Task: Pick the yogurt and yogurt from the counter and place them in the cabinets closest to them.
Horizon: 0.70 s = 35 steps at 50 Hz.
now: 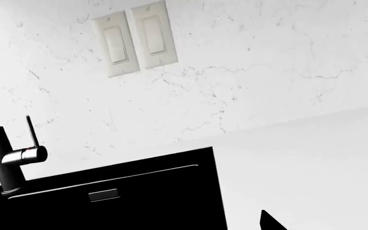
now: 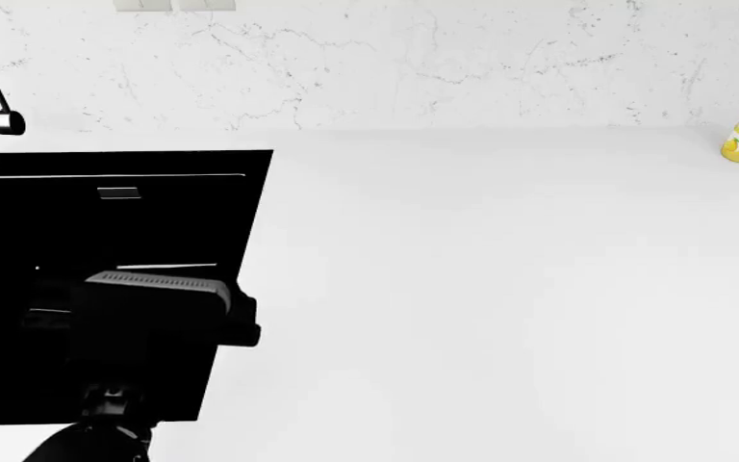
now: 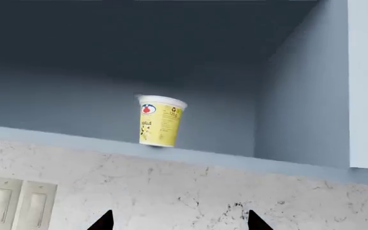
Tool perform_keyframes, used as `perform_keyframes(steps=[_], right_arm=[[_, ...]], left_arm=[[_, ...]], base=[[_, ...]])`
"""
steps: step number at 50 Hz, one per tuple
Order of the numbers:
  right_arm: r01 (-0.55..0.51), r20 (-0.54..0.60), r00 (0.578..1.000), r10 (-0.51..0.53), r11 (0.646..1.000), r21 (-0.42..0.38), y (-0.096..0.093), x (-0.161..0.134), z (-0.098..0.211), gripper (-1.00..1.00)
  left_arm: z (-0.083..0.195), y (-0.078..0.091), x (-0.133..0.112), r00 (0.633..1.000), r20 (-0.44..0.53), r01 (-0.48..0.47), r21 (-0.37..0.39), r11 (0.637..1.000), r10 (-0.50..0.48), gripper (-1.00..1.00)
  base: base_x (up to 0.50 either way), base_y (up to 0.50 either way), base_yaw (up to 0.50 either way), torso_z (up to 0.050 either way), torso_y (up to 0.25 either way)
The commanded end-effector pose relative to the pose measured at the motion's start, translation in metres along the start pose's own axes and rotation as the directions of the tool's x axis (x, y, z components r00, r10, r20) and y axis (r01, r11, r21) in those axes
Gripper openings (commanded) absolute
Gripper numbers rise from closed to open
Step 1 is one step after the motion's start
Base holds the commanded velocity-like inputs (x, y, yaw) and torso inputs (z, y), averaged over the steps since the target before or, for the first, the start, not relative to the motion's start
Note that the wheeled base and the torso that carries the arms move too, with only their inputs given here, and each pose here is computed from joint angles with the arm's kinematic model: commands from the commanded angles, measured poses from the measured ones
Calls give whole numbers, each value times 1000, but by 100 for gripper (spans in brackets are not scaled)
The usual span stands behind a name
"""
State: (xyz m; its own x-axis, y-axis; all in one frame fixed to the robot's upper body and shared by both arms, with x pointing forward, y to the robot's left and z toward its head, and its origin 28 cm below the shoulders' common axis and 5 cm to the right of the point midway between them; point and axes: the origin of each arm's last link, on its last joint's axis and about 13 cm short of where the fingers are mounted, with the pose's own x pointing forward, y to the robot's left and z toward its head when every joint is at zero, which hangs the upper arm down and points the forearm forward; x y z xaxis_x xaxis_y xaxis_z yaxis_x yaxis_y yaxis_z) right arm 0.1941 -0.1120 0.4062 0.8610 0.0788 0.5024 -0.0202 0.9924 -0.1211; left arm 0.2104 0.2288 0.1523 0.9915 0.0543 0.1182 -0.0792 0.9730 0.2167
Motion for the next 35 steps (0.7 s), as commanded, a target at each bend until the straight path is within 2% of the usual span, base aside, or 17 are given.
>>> perform_keyframes(steps=[1,14,35], right_arm=[[41,-91,995,-43,999,-26,-2,-55,-49,100],[52,-201,978,-50,999,5,5,-75,-96,100],[41,-352,936,-14,997,68,19,-97,-153,100]], left_arm=[[4,1,0,1000,3,-4,18,1000,4,100],[4,1,0,1000,4,-7,17,1000,7,100],[2,1,0,1000,2,-6,14,1000,6,100]], base=[[0,0,0,0,0],[0,0,0,0,0],[0,0,0,0,0]])
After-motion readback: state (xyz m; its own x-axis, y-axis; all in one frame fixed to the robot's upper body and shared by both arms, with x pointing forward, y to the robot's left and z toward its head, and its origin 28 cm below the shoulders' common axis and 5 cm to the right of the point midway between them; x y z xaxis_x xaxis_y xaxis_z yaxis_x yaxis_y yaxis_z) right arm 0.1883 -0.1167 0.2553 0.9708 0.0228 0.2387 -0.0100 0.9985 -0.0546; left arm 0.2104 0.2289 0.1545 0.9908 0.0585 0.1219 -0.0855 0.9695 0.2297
